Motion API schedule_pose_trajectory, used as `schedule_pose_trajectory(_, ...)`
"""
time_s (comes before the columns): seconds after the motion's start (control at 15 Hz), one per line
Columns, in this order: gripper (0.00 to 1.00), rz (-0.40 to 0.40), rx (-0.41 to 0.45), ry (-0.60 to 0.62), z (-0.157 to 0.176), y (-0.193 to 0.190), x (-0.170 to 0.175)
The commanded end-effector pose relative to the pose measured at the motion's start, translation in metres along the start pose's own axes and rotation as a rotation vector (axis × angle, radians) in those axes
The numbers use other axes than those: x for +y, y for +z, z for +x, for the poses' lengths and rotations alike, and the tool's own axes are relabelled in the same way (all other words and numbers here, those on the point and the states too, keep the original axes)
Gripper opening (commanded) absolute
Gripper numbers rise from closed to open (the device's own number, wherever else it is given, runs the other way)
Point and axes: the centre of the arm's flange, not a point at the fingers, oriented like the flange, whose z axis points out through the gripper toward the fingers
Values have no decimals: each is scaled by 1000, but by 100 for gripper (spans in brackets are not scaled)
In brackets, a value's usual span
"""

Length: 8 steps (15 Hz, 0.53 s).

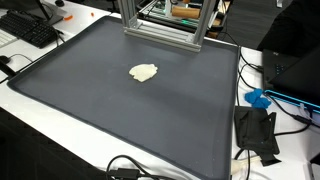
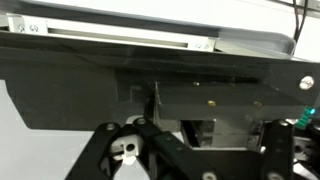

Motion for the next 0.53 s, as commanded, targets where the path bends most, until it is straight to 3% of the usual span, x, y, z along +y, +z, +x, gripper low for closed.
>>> schedule_pose_trajectory(0.0,56,7,21,33,-11,1,0)
schedule_pose_trajectory(0.47,56,5,10,31,-11,2,0)
